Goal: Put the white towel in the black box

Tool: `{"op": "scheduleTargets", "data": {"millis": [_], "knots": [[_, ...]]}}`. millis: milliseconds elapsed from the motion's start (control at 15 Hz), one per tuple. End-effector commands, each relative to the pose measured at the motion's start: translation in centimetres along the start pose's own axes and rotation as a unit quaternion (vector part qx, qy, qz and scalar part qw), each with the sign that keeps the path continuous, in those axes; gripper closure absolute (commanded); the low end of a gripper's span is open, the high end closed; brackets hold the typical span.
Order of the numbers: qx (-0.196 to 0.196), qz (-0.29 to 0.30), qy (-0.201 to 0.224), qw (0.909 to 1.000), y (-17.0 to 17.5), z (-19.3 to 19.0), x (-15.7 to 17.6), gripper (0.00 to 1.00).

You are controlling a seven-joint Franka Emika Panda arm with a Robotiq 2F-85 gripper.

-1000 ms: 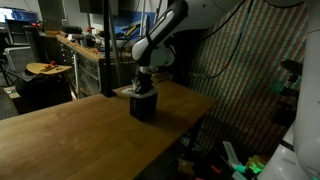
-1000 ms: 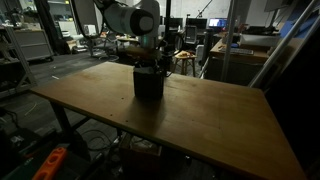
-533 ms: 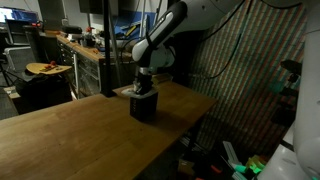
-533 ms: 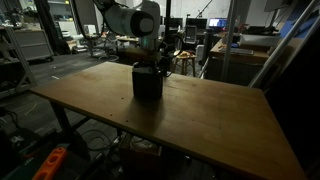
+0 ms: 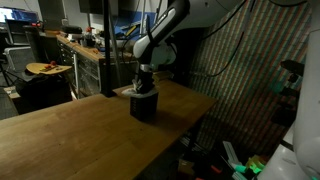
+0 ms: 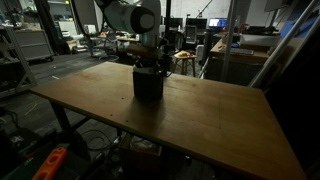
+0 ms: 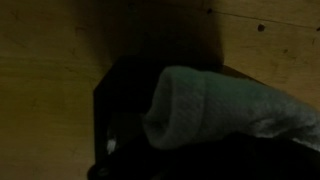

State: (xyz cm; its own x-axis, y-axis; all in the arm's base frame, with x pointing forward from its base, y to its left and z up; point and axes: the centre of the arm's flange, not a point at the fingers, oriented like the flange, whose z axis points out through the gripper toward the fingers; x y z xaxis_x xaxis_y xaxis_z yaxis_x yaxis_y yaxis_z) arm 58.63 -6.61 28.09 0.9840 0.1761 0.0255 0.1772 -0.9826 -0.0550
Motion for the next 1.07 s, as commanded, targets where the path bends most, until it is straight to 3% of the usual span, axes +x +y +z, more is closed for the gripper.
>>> {"op": "scheduleTargets", "data": {"millis": [0, 533, 1000], "knots": [[-0.008, -0.005, 0.026, 0.9996, 0.1, -3.7, -0.6, 0.95], [-0.020, -0.009, 0.064, 0.9977, -0.1, -8.1, -1.7, 0.95], [-0.019, -0.013, 0.067, 0.9975, -0.6, -8.7, -4.2, 0.95]]}}
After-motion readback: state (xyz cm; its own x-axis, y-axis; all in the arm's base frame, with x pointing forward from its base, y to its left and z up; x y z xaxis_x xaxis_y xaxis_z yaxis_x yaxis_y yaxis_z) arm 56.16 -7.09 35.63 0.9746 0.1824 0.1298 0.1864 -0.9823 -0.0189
